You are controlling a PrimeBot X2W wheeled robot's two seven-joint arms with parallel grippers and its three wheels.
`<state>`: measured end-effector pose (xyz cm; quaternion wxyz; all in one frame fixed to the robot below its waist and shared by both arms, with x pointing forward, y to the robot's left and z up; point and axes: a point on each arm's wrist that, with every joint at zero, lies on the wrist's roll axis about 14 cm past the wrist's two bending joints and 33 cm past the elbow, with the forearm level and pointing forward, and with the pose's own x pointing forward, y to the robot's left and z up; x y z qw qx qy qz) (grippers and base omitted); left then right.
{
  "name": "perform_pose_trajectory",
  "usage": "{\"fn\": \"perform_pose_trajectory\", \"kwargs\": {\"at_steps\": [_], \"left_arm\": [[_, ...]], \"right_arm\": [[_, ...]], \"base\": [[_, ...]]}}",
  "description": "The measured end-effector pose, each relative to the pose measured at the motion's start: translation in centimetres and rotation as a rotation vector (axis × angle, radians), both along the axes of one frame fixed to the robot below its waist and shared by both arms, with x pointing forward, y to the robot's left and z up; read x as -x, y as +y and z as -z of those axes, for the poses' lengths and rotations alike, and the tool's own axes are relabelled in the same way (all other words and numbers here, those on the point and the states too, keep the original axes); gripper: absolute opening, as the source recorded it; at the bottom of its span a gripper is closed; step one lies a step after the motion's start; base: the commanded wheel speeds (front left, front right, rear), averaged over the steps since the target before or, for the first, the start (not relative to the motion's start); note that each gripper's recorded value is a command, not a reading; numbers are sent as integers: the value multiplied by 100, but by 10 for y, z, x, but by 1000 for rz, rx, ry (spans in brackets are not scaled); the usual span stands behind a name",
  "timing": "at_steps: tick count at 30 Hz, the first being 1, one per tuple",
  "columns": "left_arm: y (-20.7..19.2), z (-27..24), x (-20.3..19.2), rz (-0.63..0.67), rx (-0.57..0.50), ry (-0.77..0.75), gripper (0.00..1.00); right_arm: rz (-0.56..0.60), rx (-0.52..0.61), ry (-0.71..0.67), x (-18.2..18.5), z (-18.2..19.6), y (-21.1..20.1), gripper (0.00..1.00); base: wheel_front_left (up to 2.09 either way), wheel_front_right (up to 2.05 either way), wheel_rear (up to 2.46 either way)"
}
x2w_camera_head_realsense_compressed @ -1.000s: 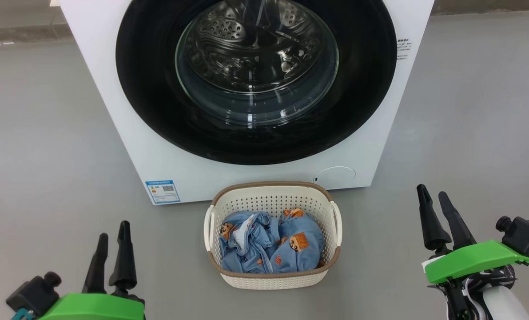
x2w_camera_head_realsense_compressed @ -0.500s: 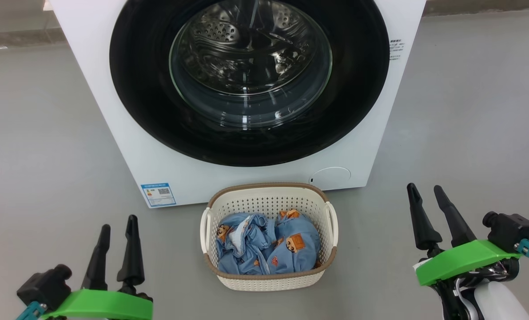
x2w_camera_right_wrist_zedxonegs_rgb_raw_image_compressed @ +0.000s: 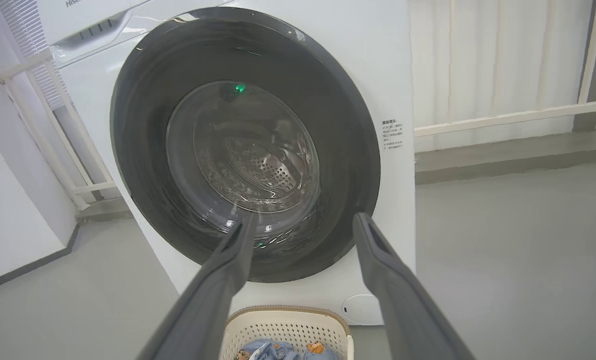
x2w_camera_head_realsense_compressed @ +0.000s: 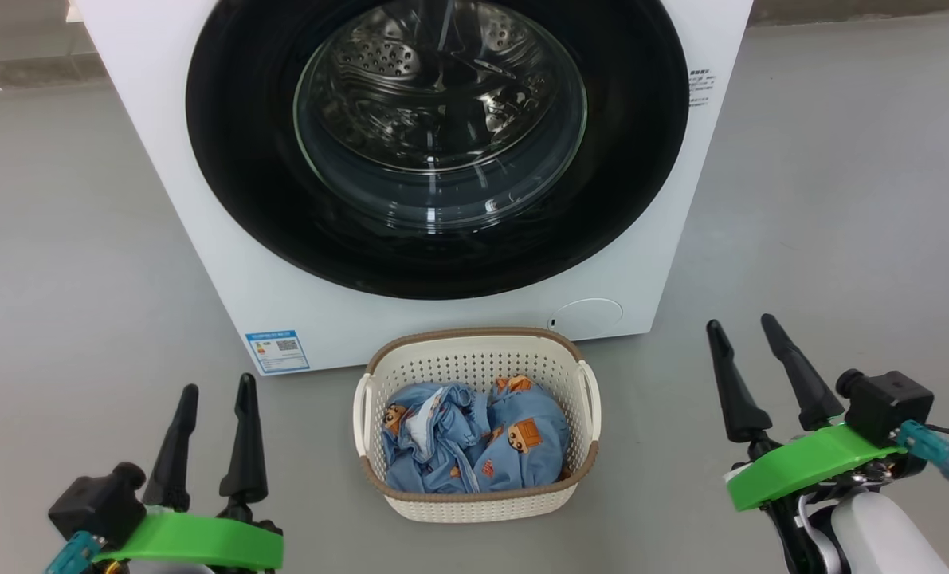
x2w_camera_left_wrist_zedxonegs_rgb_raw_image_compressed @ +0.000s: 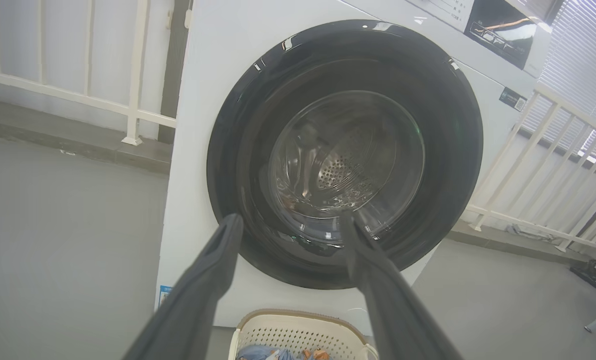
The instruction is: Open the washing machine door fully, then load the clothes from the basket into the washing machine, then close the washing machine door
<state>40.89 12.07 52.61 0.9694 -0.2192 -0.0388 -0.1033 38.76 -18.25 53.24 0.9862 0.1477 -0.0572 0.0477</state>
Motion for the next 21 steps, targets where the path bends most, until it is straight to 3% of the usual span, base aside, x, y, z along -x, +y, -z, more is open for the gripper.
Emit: {"fn": "perform_pose_trajectory", "kwargs": {"at_steps": [10, 21], "left_arm": [[-7, -9, -4, 15, -82, -58, 100], [-7, -8, -4, 15, -88, -56, 100]], "right_arm": [[-18, 102, -42, -4, -9, 3, 100], [-13, 109, -30, -4, -5, 1, 100]], "base": [[0, 0, 0], [0, 0, 0]]}}
